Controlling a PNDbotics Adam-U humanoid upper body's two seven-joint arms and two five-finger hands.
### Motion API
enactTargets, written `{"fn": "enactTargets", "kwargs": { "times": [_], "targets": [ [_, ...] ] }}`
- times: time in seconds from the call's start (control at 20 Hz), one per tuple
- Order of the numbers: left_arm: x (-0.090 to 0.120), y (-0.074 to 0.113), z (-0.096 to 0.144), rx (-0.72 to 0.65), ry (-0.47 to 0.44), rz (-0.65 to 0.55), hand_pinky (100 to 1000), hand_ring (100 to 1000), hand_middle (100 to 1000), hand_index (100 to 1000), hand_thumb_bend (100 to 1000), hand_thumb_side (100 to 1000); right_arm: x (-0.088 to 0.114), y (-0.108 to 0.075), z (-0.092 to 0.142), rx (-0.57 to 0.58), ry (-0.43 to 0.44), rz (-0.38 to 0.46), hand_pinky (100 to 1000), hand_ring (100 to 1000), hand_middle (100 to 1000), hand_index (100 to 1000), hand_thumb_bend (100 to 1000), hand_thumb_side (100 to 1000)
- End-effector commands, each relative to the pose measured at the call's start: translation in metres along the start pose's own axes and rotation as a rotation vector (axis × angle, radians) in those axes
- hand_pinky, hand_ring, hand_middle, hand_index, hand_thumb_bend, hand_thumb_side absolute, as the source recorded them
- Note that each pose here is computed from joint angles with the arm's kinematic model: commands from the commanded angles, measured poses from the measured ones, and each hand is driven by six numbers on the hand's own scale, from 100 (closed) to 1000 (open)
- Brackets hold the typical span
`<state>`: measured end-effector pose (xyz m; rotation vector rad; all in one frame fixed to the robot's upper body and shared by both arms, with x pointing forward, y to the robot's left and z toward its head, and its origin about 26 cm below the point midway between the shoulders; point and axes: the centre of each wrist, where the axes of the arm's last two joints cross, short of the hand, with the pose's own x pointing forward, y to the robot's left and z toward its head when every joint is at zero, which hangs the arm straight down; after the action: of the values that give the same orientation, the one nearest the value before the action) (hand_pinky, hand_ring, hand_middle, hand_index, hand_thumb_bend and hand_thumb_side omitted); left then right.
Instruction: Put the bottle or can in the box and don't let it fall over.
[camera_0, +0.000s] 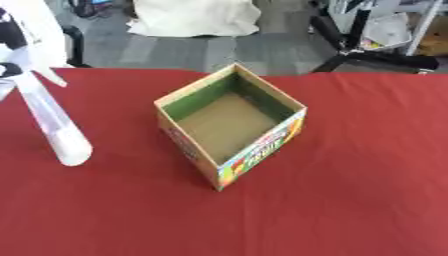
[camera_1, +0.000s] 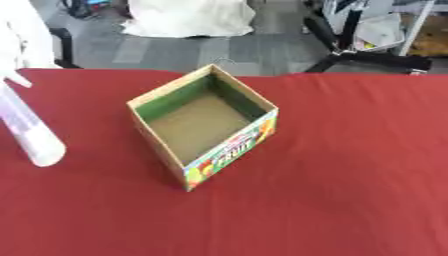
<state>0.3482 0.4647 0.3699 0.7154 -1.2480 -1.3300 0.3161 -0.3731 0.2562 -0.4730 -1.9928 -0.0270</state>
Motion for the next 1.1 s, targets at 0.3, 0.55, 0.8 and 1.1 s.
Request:
{"fn": "enactTargets", "kwargs": {
  "times": [0.3,0.55,0.8,1.1],
  "targets": [
    [0.0051,0.0105,0.0062,0.011,0.01,-0.023,805,639,495,636,358,100,0.0105,-0.0047,-0.0042,-0.003,-0.031,0.019,799,715,686,802,469,413],
    [0.0054,0.0097,0.0045,0.011,0.011,-0.025,764,531,481,620,349,100,0.01,-0.0046,-0.0042,-0.002,-0.029,0.019,799,715,686,802,469,415],
    [0.0056,0.0091,0.003,0.013,0.009,-0.021,744,508,473,614,333,100,0.01,-0.0044,-0.0043,-0.002,-0.028,0.018,799,714,685,802,472,414],
    [0.0054,0.0077,0.0012,0.015,0.012,-0.02,720,497,473,562,328,100,0.01,-0.0042,-0.0043,-0.002,-0.029,0.016,799,714,684,802,473,415]
  ]
}}
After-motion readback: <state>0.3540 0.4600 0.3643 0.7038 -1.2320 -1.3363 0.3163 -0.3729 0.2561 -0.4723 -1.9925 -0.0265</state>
